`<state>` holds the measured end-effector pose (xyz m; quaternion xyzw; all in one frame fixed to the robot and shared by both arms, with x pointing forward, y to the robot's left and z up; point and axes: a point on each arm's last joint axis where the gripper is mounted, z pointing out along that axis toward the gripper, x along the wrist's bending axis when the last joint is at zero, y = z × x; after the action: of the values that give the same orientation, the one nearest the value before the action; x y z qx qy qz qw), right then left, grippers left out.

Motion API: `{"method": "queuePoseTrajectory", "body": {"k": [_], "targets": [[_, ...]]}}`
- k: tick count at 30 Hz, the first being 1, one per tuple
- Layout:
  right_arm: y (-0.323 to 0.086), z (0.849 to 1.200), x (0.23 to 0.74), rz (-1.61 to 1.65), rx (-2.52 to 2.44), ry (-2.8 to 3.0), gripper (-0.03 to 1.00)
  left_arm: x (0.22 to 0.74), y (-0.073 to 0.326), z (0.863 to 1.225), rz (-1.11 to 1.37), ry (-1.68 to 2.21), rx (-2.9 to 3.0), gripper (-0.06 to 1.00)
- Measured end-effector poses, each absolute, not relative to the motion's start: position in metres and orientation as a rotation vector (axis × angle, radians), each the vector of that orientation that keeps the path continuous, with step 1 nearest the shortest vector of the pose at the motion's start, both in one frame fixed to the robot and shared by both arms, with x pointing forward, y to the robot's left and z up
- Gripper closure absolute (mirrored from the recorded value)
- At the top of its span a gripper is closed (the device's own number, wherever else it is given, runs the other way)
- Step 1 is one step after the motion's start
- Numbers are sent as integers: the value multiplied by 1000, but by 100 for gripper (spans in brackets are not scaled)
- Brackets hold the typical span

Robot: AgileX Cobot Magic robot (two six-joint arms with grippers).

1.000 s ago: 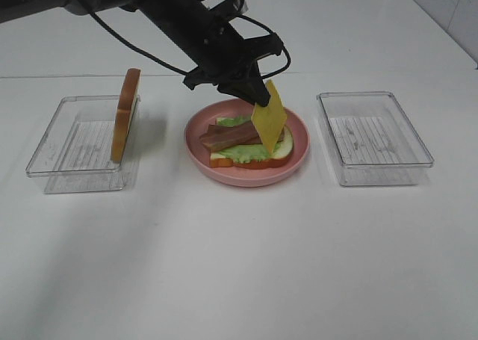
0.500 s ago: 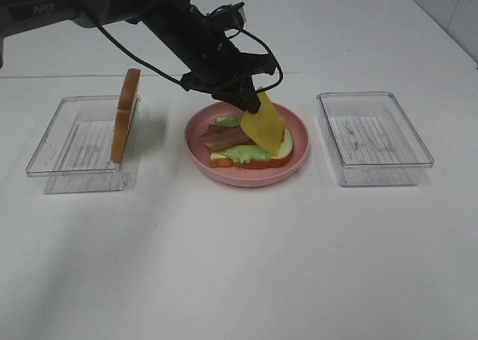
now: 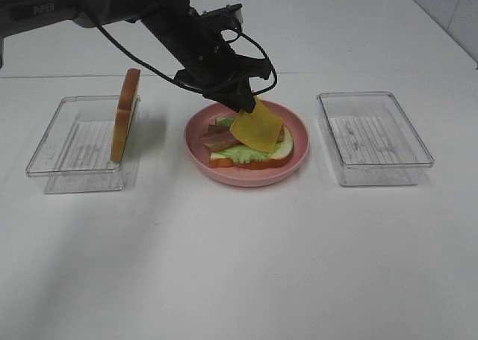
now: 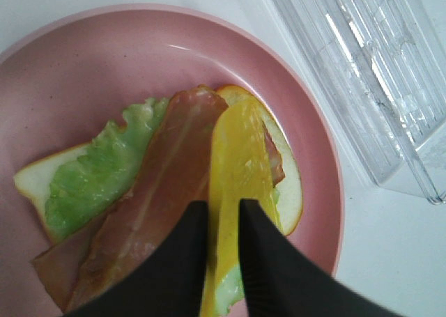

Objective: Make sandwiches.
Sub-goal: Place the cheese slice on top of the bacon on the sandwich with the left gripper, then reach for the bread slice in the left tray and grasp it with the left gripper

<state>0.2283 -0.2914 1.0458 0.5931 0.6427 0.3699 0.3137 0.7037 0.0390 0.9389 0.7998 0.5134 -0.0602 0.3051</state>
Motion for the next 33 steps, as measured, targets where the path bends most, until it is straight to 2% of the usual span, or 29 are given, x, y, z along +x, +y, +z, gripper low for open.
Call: {"method": "queuePoseTrajectory", "body": {"k": [1,2,3,4,6,7,8,13,16,18,19,23,25,28,33], "targets": [[-291,1046,228,975,1564,1694,-1,704,39,939,-153,1364,2120,60],[-291,1046,228,975,1564,1694,-1,704,39,939,-153,1364,2120,60],[-291,1046,228,975,1564,1694,-1,705,41,938,-127,1380,2123,37],[-291,1046,228,975,1564,1694,-1,705,41,938,-127,1380,2123,37],[-291,1046,228,975,1564,1694,-1,708,43,942,-79,1374,2143,6],[-291,1046,228,975,1564,1694,-1,708,43,942,-79,1374,2143,6],[-291,1046,228,975,1564,1694,-1,709,44,948,-54,1358,2169,-1],[-291,1046,228,975,1564,1694,-1,710,45,973,-26,1321,2199,-4],[-291,1046,228,975,1564,1694,-1,707,45,1004,-49,1317,2195,-4],[-291,1046,228,975,1564,1694,-1,706,45,1011,-44,1320,2189,-4],[-291,1046,228,975,1564,1694,-1,707,47,1029,-7,1333,2151,-4],[-291,1046,228,975,1564,1694,-1,704,50,1054,27,1366,2083,-4],[-291,1046,228,975,1564,1694,-1,698,55,1079,76,1376,2041,-4],[-291,1046,228,975,1564,1694,-1,692,63,1095,139,1382,2041,-4],[-291,1046,228,975,1564,1694,-1,677,85,1099,206,1454,2115,-4]]}}
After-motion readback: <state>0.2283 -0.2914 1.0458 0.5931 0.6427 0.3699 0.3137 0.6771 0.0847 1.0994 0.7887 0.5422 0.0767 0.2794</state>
